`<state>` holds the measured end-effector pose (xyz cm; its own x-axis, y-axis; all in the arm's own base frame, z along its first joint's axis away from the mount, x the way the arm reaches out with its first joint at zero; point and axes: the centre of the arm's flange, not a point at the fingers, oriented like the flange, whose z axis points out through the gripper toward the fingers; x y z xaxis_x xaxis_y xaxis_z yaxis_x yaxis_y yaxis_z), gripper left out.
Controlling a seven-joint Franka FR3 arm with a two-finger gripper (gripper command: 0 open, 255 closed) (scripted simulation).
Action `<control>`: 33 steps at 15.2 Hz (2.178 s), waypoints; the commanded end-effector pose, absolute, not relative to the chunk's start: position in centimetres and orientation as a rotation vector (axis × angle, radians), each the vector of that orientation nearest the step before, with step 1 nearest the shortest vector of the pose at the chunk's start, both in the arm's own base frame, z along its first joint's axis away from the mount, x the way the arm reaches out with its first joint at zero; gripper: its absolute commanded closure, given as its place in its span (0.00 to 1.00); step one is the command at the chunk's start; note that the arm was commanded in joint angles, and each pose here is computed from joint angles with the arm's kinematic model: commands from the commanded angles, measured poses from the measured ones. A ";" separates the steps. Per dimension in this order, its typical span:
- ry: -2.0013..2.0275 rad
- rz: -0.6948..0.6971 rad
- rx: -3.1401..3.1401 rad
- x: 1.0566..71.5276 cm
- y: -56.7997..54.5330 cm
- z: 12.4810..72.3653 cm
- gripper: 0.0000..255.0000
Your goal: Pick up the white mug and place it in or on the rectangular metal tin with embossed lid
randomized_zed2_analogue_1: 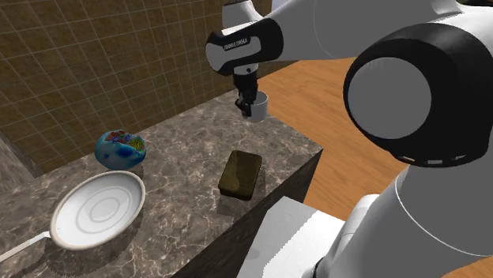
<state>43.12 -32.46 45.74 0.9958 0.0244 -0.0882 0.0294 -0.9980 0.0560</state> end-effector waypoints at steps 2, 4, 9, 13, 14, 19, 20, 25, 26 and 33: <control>0.040 -0.135 3.080 42.5 -28.5 46.1 1.00; 0.040 -0.135 3.080 42.0 -25.9 46.2 1.00; 0.040 -0.135 3.080 40.8 -19.4 46.5 1.00; 0.040 -0.135 3.080 39.8 -14.2 46.8 1.00; 0.040 -0.135 3.080 39.5 -12.9 46.8 1.00; 0.040 -0.135 3.080 39.4 -12.1 44.7 1.00; 0.040 -0.135 3.080 39.4 -12.1 44.2 1.00; 0.040 -0.135 3.080 39.4 -12.1 41.6 1.00; 0.040 -0.135 3.080 39.4 -12.1 41.0 1.00; 0.040 -0.135 3.080 39.4 -12.1 38.7 1.00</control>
